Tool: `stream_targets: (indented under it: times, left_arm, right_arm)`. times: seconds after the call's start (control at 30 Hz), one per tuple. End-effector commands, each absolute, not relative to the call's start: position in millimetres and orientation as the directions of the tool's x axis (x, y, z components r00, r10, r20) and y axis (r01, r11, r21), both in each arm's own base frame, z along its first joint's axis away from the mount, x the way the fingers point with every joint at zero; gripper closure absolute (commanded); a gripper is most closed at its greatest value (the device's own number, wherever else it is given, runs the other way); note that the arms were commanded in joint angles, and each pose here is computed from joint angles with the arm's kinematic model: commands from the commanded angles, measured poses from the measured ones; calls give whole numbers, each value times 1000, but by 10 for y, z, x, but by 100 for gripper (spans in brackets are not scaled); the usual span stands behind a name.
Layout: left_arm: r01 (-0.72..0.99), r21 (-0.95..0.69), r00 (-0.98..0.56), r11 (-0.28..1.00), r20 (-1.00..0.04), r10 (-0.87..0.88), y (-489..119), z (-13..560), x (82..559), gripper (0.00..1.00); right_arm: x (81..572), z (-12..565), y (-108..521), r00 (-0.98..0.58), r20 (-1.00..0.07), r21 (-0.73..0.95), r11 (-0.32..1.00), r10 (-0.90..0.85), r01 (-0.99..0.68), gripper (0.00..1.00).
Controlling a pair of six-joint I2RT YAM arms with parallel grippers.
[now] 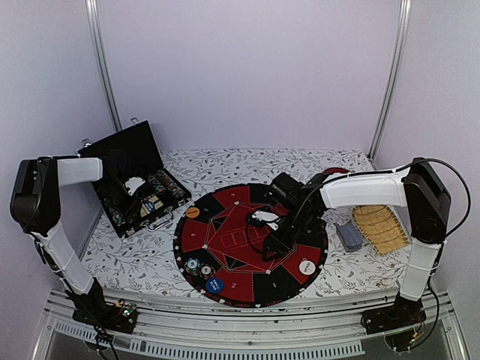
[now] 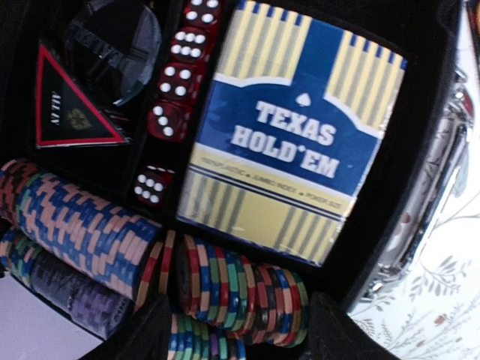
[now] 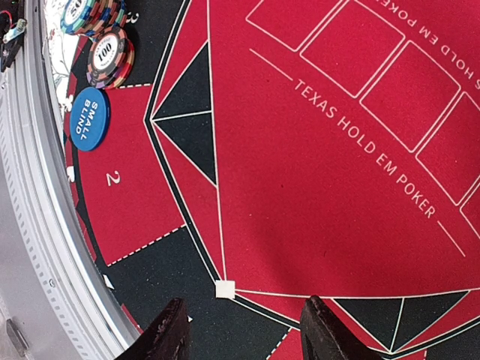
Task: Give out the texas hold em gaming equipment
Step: Pick up the pile of poker chips from the pile of poker chips.
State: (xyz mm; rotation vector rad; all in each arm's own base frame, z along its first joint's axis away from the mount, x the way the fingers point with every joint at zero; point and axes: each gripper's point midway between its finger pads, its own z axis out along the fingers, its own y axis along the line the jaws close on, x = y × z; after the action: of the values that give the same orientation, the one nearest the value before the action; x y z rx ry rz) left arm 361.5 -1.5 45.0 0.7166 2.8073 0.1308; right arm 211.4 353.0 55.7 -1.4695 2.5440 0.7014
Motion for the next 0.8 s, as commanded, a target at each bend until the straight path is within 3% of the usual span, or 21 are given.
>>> stream_targets:
  times: [0.0, 0.53, 0.77]
  left_arm:
    - [434, 187, -878, 881, -132, 461, 185, 147, 3520, 32]
    - [453, 57, -883, 890, -106, 457, 22, -40, 3461, 31]
    - [486, 14, -861, 874, -164, 481, -127, 105, 3474, 44]
  right_arm:
    - [2088, 452, 3516, -517, -296, 328, 423, -803, -845, 47]
    - [2069, 398, 3503, -517, -280, 324, 427, -809, -844, 47]
    - [2068, 392, 3502, -513, -278, 321, 424, -812, -846, 47]
